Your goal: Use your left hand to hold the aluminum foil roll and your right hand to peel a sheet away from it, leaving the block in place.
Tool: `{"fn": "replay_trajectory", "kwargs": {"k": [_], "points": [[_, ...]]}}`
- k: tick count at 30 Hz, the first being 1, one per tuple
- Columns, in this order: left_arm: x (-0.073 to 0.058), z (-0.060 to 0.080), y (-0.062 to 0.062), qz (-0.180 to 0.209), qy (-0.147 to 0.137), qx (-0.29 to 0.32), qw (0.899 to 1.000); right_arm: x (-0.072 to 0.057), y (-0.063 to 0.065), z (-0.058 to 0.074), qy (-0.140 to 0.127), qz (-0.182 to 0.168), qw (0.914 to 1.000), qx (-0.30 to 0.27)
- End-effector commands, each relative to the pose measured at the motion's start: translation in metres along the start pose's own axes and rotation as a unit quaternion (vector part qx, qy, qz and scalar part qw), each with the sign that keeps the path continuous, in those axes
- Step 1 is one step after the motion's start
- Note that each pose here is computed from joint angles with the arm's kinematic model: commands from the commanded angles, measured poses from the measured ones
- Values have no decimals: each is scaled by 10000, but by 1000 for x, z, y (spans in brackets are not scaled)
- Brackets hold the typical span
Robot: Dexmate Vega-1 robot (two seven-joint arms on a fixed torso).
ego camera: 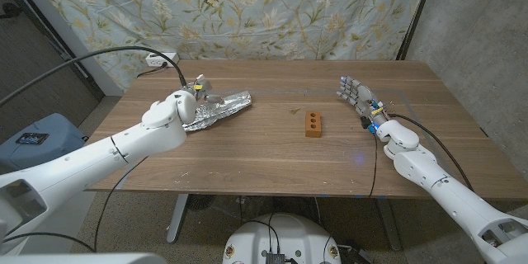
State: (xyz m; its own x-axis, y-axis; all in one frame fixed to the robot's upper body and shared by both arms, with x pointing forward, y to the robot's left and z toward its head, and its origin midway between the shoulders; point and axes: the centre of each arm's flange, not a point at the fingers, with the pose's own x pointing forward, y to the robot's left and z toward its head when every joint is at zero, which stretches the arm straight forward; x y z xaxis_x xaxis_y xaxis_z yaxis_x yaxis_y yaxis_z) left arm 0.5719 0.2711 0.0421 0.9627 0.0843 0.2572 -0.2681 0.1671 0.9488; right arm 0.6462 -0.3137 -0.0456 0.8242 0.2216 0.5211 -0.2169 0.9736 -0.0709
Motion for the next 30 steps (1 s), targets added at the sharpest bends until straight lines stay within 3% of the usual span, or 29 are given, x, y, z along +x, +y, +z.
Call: {"fn": "replay_trajectory", "kwargs": {"k": [1, 15, 30], "points": [[1, -3, -9, 45, 162, 184, 9997, -1, 1, -3, 86, 26, 10000, -15], [17, 7, -20, -29, 274, 351, 9990, 0, -2, -6, 157, 42, 9999, -3], [25, 17, -25, -210, 291, 531, 9979, -2, -9, -8, 192, -18, 9998, 18]]}}
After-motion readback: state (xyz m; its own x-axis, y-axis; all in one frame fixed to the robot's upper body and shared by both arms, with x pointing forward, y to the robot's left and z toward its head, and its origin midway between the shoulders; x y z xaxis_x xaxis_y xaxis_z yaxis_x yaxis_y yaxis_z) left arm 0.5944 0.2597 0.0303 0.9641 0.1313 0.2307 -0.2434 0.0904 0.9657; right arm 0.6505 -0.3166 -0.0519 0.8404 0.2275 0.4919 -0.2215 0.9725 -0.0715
